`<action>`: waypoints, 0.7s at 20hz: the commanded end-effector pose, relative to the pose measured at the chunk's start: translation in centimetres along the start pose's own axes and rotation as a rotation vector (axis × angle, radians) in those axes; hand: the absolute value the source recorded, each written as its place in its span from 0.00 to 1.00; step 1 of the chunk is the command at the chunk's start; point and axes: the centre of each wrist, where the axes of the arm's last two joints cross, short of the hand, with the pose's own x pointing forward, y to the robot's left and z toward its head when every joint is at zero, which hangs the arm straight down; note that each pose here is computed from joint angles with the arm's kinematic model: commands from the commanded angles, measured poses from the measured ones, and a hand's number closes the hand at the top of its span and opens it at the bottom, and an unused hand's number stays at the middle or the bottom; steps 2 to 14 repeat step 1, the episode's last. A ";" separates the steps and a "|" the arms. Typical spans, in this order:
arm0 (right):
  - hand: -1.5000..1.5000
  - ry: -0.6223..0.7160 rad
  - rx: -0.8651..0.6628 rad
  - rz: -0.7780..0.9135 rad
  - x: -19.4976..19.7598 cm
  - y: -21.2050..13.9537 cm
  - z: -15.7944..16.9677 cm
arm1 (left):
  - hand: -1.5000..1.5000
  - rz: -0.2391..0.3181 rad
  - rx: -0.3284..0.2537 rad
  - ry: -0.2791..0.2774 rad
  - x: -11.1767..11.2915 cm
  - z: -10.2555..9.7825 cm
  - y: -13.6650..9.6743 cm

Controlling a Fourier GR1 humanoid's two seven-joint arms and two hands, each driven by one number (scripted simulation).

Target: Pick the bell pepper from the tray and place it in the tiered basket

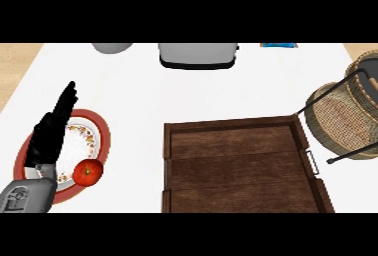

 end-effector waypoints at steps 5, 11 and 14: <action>0.00 -0.049 0.025 -0.092 -0.8 -2.7 2.9 | 0.50 0.003 0.004 0.012 0.0 0.0 0.1; 0.00 -0.049 0.025 -0.092 -0.8 -2.7 2.9 | 0.50 0.003 0.004 0.012 0.0 0.0 0.1; 0.00 -0.049 0.025 -0.092 -0.8 -2.7 2.9 | 0.50 0.003 0.004 0.012 0.0 0.0 0.1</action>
